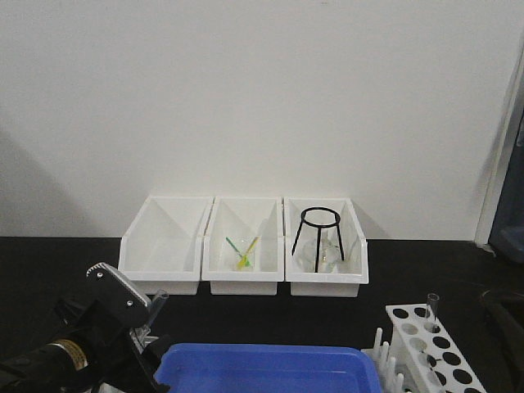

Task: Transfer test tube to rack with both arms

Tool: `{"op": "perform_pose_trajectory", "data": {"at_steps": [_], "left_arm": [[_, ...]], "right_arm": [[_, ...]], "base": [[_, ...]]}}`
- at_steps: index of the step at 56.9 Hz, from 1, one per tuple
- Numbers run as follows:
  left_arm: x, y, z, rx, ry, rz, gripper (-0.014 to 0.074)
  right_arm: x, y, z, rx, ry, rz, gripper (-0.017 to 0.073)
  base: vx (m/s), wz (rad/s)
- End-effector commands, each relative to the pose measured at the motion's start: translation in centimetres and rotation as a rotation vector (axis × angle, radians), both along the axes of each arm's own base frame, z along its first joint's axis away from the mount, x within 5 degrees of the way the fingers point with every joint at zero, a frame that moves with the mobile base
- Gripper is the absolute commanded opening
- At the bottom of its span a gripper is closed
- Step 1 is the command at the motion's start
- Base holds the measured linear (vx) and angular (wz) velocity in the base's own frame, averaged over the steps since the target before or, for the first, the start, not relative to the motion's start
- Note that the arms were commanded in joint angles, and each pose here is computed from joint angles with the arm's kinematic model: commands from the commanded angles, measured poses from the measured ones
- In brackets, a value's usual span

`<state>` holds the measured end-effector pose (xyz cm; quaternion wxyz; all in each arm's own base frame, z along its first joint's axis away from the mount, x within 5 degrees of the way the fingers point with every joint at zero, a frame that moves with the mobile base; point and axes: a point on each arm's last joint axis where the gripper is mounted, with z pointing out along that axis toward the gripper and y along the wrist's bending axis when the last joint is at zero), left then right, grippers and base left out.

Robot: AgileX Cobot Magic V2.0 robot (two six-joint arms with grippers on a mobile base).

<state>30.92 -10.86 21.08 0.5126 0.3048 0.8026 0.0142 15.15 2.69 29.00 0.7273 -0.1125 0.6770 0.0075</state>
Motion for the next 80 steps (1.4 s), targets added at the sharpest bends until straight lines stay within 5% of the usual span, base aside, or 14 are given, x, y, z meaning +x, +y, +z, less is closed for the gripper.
{"op": "perform_pose_trajectory", "data": {"at_steps": [1, 14, 23, 29, 37, 50, 55, 64, 80], "left_arm": [[1.3, -0.6, 2.5, -0.072, -0.143, 0.01, 0.0512], [4.2, -1.2, 3.0, -0.088, -0.17, 0.024, 0.0512], [5.7, -0.7, 2.2, -0.153, -0.134, 0.113, 0.0512], [5.7, -0.7, 2.0, -0.133, -0.136, 0.099, 0.049], [5.7, -0.8, 2.1, -0.109, -0.159, 0.078, 0.0368], [5.8, -0.8, 2.1, -0.101, -0.163, 0.076, 0.0013], [5.7, -0.8, 2.3, -0.102, -0.169, 0.075, -0.001], [4.4, -0.4, 6.0, -0.133, -0.247, 0.071, -0.0008], [-1.5, 0.8, 18.1, -0.231, -0.339, 0.04, -0.0008]], "right_arm": [[0.0, 0.1, 1.9, 0.009, -0.132, 0.005, 0.0531], [0.0, 0.1, 2.0, 0.003, -0.139, 0.004, 0.0531], [0.0, 0.1, 2.0, 0.003, -0.139, 0.004, 0.0531], [0.0, 0.1, 2.0, 0.003, -0.139, 0.004, 0.0531], [0.0, 0.1, 2.0, 0.003, -0.139, 0.004, 0.0531], [0.0, 0.1, 2.0, 0.003, -0.139, 0.004, 0.0531], [0.0, 0.1, 2.0, 0.003, -0.139, 0.004, 0.0531], [0.0, 0.1, 2.0, 0.003, -0.138, 0.004, 0.0531], [-0.1, 0.5, 1.9, 0.025, -0.13, 0.038, 0.0531]], "base": [[0.0, 0.0], [0.0, 0.0], [0.0, 0.0], [0.0, 0.0], [0.0, 0.0], [0.0, 0.0], [0.0, 0.0], [0.0, 0.0], [0.0, 0.0]]}}
